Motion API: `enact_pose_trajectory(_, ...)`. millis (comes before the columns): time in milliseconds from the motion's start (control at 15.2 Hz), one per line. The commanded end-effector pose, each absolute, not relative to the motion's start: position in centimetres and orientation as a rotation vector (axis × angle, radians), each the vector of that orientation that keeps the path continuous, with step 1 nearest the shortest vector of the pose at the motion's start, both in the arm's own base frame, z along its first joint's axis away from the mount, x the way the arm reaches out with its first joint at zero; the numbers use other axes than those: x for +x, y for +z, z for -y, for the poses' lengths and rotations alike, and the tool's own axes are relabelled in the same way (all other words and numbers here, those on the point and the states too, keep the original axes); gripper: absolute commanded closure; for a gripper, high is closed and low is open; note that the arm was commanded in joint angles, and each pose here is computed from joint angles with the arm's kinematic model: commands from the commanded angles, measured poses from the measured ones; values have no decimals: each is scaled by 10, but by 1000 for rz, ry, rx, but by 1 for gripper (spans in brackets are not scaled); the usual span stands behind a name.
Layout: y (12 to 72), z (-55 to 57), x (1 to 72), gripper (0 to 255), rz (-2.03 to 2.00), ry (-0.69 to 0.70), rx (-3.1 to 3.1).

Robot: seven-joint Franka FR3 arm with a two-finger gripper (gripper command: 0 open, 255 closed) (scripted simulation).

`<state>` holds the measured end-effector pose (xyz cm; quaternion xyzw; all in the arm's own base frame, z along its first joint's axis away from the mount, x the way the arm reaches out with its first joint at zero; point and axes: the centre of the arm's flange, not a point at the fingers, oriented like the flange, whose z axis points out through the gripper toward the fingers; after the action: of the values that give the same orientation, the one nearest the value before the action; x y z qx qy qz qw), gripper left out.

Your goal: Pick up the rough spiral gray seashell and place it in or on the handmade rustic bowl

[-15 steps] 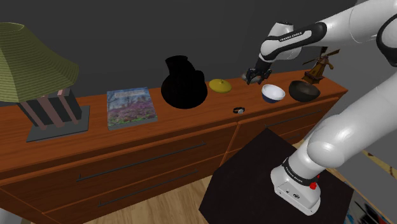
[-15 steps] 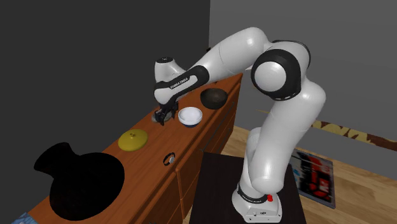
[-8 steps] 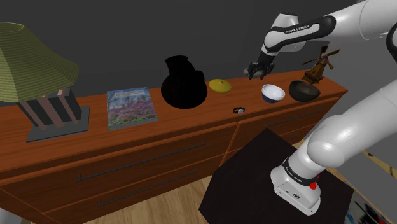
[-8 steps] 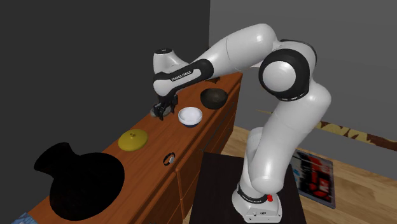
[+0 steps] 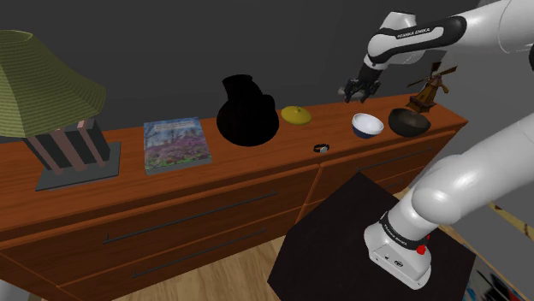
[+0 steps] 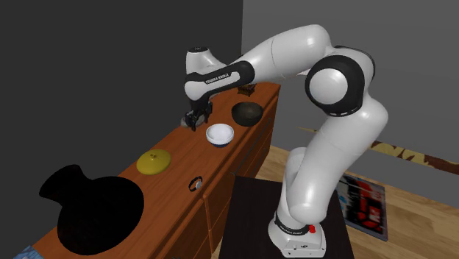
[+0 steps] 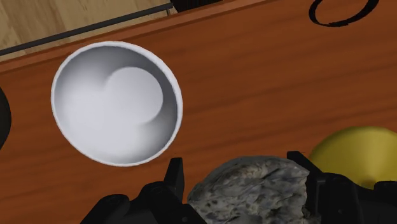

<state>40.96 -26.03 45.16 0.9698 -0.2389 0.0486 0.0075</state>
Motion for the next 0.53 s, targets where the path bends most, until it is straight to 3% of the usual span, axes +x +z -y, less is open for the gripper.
enact_pose_trajectory(0,450,280,394,255,745,152,3032)
enact_pose_trajectory(462,447,354,338,255,745,152,3032)
